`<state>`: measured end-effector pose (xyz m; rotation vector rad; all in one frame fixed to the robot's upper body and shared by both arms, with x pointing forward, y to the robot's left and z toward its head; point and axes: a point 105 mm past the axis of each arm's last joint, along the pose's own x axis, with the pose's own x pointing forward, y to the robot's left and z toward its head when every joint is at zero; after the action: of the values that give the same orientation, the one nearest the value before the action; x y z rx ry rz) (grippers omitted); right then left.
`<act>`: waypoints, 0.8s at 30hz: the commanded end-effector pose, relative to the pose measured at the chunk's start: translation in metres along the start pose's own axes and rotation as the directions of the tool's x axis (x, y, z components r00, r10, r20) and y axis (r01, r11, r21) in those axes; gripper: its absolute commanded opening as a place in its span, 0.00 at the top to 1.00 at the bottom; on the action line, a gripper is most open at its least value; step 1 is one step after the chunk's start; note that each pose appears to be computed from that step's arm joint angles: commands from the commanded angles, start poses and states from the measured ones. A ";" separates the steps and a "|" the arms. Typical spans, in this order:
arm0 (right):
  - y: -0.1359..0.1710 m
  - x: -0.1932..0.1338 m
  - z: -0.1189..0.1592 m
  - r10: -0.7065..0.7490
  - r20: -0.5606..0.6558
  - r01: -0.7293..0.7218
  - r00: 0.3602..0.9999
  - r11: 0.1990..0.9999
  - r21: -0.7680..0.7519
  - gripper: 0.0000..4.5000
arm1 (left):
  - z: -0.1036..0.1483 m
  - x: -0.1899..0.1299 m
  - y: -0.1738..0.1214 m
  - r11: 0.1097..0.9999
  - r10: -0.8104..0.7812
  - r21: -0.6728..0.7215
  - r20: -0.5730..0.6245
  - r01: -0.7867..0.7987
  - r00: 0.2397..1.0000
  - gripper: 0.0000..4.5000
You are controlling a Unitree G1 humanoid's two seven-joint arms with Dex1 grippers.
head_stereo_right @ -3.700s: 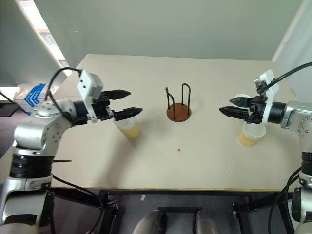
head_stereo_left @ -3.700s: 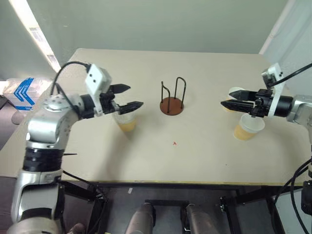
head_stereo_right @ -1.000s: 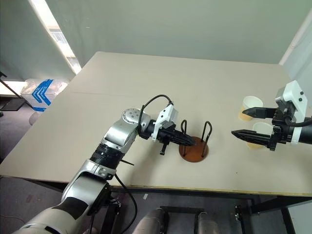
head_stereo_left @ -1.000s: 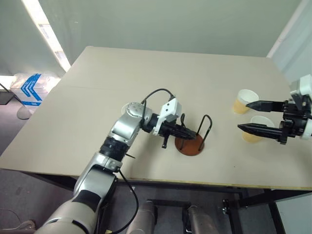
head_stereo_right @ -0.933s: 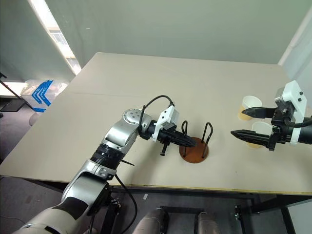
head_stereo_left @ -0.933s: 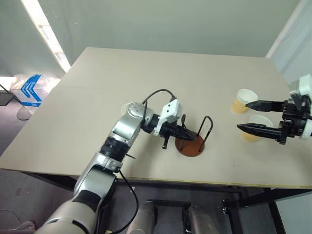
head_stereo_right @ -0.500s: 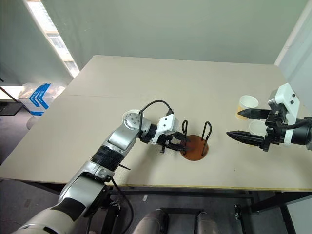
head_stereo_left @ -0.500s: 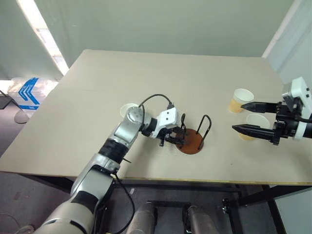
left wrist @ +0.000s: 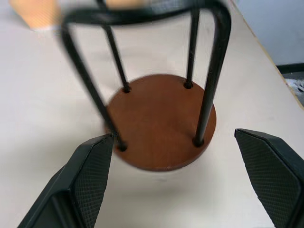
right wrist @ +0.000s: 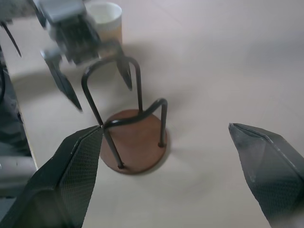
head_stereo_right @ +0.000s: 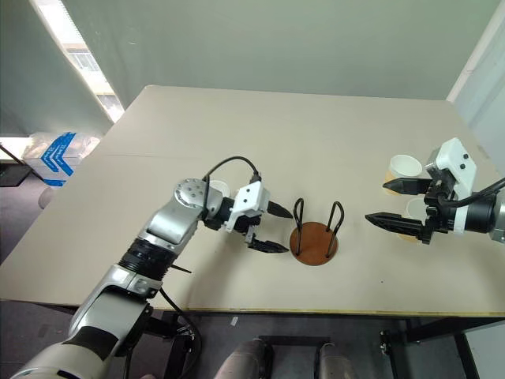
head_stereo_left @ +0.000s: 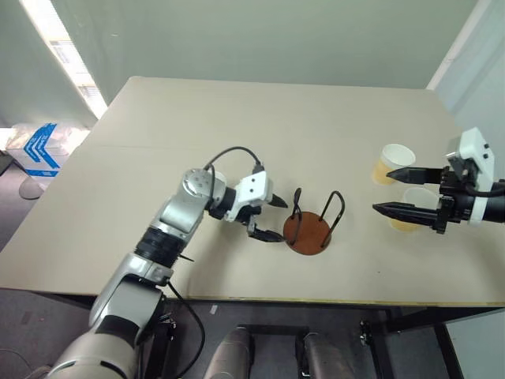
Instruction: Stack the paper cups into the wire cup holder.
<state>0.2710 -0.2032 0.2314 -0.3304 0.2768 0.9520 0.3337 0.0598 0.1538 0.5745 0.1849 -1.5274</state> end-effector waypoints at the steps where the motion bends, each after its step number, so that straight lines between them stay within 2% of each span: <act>1: -0.002 -0.004 0.009 -0.011 -0.003 0.011 1.000 0.999 -0.052 0.00 | 0.029 -0.017 0.004 0.996 0.027 0.079 0.052 -0.031 0.998 0.01; 8: -0.024 0.001 0.020 -0.065 -0.020 0.063 0.998 0.994 -0.093 0.00 | 0.051 -0.053 0.004 0.991 0.078 0.100 0.087 -0.086 0.993 0.01; 12: -0.044 0.007 0.030 -0.104 -0.026 0.100 0.994 0.987 -0.129 0.00 | 0.050 -0.069 0.013 0.983 0.150 0.096 0.076 -0.157 0.986 0.01; 15: -0.071 0.016 0.035 -0.156 -0.065 0.139 0.986 0.967 -0.212 0.00 | 0.049 -0.087 0.022 0.969 0.237 0.047 0.095 -0.242 0.967 0.01; 21: -0.108 0.034 0.024 -0.197 -0.153 0.147 0.968 0.947 -0.284 0.00 | 0.058 -0.102 0.026 0.943 0.330 -0.016 0.170 -0.332 0.929 0.01; 24: -0.126 0.038 0.010 -0.242 -0.240 0.151 0.940 0.927 -0.344 0.00 | 0.063 -0.109 0.026 0.930 0.364 -0.026 0.203 -0.367 0.909 0.01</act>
<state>0.3933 -0.2281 0.2375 -0.6997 0.3431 0.7847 0.3427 0.1239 0.2463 0.4225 -0.0179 -1.2297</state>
